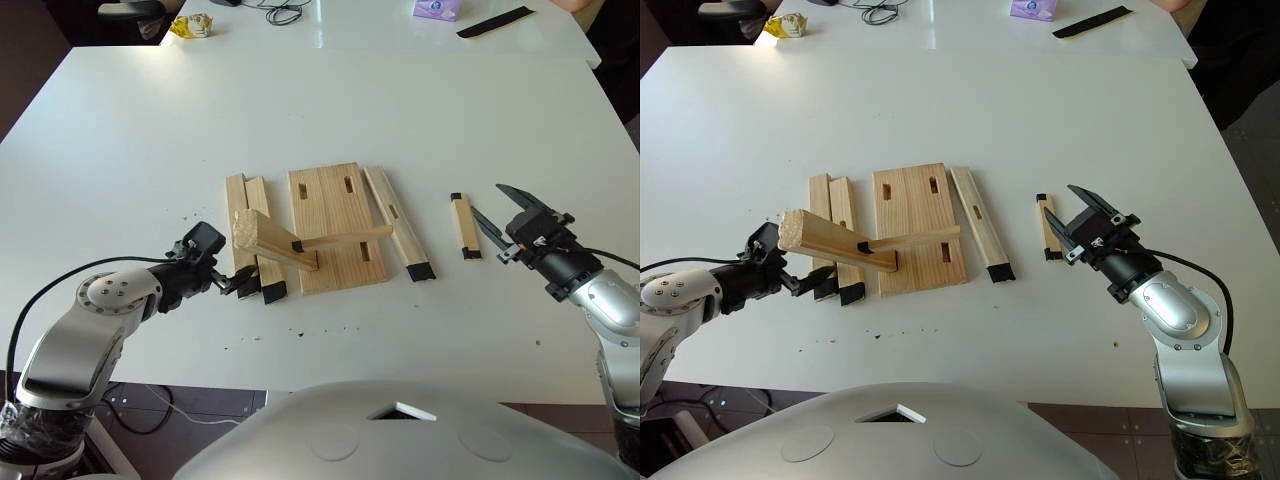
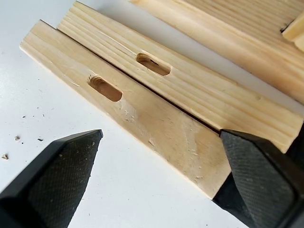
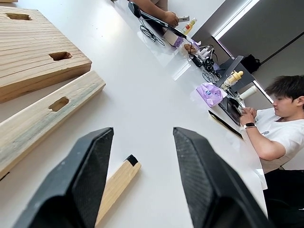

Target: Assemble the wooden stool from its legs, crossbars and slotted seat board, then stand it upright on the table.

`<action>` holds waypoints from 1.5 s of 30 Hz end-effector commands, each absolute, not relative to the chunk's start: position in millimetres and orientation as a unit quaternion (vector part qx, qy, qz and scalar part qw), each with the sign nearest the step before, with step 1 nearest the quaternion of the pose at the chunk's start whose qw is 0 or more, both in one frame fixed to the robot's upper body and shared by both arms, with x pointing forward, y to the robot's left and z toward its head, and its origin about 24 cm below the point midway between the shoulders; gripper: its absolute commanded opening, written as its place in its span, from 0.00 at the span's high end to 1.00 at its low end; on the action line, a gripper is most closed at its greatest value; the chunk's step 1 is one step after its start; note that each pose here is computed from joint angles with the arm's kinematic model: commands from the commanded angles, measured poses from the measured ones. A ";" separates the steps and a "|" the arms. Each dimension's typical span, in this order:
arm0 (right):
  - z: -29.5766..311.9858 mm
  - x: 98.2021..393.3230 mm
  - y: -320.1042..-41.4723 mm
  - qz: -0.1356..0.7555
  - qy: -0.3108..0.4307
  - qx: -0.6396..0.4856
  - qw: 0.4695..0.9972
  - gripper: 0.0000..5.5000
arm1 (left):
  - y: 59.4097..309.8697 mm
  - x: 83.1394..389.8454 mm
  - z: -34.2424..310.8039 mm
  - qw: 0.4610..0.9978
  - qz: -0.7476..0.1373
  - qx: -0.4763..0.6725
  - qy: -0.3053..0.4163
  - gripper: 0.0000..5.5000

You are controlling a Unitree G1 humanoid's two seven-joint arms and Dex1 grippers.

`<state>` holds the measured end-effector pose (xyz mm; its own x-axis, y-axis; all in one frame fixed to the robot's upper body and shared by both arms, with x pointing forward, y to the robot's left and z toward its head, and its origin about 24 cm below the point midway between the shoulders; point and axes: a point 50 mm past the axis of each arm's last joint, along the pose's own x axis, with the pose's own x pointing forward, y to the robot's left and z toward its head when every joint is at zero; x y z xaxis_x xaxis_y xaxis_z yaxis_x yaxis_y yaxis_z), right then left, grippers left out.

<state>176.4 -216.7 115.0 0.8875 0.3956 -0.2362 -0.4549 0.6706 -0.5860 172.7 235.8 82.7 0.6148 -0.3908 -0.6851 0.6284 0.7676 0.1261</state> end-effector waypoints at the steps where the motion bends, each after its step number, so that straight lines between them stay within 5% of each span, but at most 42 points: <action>1: 115.8 175.9 -215.3 0.230 0.046 -0.334 0.913 0.58 | 241.9 159.8 73.4 0.861 -0.298 0.203 0.358 0.17; 14: 114.3 174.4 -214.6 0.221 0.048 -0.329 0.917 0.58 | 262.2 193.1 79.4 0.878 -0.250 0.184 0.364 0.17; 31: 114.9 177.1 -214.9 0.229 0.047 -0.335 0.913 0.58 | 244.2 164.9 62.8 0.848 -0.187 0.049 0.493 0.17; 45: 117.3 182.3 -216.0 0.234 0.043 -0.337 0.911 0.58 | 253.2 162.3 44.4 0.853 -0.155 0.052 0.496 0.55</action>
<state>180.4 -214.8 116.6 0.8896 0.3946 -0.2299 -0.4499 0.6708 -0.5896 177.2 250.0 66.3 0.5650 -0.2279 -0.7930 0.3574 0.9338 -0.0137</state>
